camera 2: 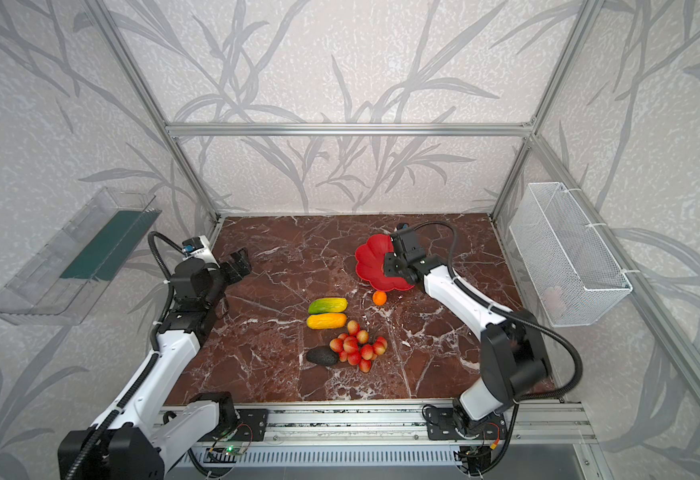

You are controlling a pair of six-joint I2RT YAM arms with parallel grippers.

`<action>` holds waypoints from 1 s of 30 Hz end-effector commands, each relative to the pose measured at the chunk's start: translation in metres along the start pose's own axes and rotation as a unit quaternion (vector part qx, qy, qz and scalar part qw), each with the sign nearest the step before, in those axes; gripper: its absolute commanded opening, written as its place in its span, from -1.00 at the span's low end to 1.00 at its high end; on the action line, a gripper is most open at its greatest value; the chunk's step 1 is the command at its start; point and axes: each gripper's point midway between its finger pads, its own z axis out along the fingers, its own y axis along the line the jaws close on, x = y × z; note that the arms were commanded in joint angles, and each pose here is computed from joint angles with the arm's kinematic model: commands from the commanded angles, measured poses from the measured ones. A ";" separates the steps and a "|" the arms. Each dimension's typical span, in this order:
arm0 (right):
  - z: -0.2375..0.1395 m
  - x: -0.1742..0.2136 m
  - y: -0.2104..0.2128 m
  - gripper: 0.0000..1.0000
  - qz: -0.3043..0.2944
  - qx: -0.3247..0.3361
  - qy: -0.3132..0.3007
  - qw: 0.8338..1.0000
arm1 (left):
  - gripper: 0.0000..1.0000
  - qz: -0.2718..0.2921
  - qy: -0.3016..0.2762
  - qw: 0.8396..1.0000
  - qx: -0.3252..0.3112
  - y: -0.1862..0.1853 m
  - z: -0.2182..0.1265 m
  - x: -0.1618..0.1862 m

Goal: Place and organize the fake fruits in the fruit bowl
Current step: 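Carry the strawberry into the red bowl and release it with the right gripper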

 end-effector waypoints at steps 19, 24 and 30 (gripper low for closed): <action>0.121 0.021 -0.017 0.36 -0.014 0.001 0.117 0.993 | 0.62 0.113 0.129 0.983 0.057 -0.035 0.014 0.028; 0.062 -0.021 -0.009 0.62 -0.001 -0.020 0.045 0.999 | 0.59 0.207 0.185 0.954 0.110 -0.066 0.009 0.060; -0.007 -0.006 -0.008 0.95 0.015 -0.068 -0.026 0.997 | 0.59 0.293 0.233 0.914 0.156 -0.097 -0.014 0.103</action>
